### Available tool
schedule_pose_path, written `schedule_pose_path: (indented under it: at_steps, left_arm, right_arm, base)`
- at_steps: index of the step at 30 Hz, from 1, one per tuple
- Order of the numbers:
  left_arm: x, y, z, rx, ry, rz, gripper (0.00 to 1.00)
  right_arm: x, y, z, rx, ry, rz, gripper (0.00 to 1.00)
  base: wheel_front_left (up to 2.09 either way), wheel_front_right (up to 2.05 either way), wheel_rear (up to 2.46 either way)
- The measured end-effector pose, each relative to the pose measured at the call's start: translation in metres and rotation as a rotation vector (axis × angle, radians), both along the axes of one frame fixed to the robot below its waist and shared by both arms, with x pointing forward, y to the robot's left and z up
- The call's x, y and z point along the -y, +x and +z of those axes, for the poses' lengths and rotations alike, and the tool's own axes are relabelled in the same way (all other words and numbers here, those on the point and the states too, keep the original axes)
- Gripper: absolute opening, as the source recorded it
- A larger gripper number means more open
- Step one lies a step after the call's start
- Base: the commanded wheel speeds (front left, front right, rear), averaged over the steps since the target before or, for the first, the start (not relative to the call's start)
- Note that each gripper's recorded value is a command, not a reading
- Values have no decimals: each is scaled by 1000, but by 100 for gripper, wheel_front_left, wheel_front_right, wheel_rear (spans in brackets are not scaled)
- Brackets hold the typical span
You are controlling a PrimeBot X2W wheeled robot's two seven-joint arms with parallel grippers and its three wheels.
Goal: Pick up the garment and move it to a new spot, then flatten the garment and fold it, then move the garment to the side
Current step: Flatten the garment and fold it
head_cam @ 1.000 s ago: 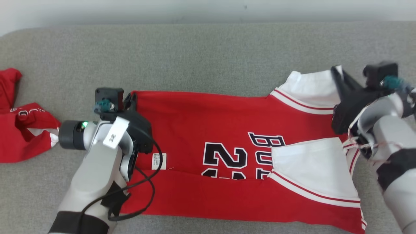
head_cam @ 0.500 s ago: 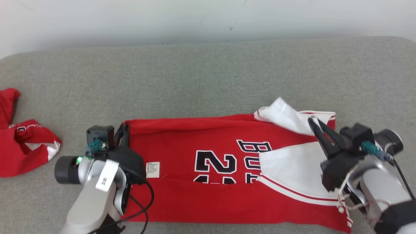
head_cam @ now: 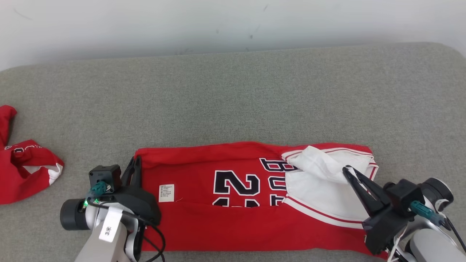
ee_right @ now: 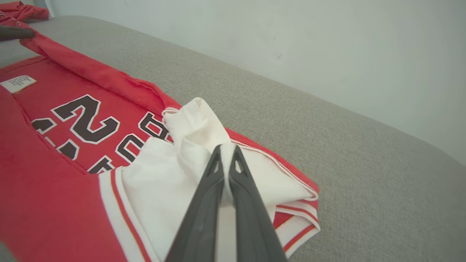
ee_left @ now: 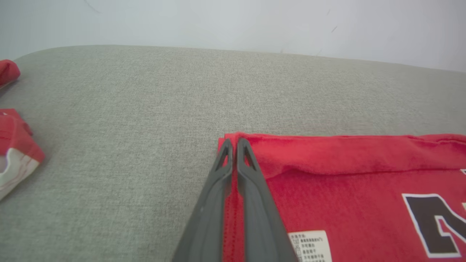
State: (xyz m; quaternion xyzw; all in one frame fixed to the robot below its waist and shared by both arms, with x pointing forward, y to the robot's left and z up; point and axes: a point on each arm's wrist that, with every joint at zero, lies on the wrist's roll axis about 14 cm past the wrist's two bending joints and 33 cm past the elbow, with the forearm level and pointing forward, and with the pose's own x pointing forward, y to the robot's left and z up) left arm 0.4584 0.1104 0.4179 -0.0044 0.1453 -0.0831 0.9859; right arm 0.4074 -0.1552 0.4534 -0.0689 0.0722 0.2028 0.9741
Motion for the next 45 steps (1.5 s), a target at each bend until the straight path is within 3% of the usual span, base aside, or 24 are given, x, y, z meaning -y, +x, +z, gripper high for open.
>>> schedule_pose_path:
  at_steps: [18, 45]
  left_arm:
    - [-2, -14, 0, 47, -41, -57, 0]
    - [-5, -33, 0, 62, -84, -52, 0]
  right_arm:
    - [20, -29, 14, -2, 81, -120, 0]
    - [24, -58, 16, -110, 122, -146, 0]
  base:
    - [0, 0, 0]
    - [0, 0, 0]
